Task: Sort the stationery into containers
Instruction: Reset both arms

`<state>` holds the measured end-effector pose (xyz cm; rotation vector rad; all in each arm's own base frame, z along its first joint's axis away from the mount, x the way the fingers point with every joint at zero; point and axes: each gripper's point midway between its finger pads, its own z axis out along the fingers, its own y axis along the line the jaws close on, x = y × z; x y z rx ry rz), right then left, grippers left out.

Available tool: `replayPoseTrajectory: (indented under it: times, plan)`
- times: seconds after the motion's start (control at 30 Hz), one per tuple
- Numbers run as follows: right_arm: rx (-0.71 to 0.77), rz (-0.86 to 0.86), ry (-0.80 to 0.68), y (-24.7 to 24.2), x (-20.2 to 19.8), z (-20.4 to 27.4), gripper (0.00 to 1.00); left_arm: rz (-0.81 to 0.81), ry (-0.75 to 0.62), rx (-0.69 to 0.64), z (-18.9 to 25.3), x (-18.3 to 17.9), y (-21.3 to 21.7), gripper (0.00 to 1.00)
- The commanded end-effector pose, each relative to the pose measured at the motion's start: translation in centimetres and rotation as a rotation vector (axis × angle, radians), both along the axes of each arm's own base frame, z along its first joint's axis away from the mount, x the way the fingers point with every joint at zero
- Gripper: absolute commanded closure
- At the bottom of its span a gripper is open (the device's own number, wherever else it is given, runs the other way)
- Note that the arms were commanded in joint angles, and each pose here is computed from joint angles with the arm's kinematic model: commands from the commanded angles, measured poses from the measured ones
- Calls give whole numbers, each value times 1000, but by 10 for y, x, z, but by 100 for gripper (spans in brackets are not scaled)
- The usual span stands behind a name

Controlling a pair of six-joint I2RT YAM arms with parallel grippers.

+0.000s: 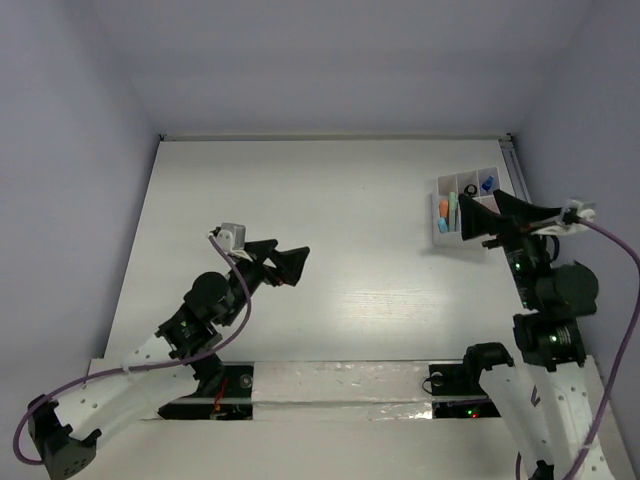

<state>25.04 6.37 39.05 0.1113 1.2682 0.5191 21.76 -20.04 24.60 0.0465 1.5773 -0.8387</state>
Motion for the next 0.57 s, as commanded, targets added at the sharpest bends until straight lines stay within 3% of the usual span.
replayPoseTrajectory:
  times: [0.0,0.07,0.1,0.13,0.3,0.53]
  plan:
    - [22,222,-133,30,-64,62,0,3,-65,-197,79,-11,12,1]
    - [14,265,-169,34,-90,77,0,10,-75,-184,85,-16,19,1]
    - [10,267,-208,32,-104,92,0,20,-129,-228,122,-23,31,1]
    - [3,260,-225,30,-111,96,0,63,-143,-239,132,-23,42,1]
    - [29,132,-269,5,-136,101,0,129,-280,-339,182,-53,96,1]
    - [26,76,-206,-3,-120,77,0,240,-242,-286,179,-54,125,1]
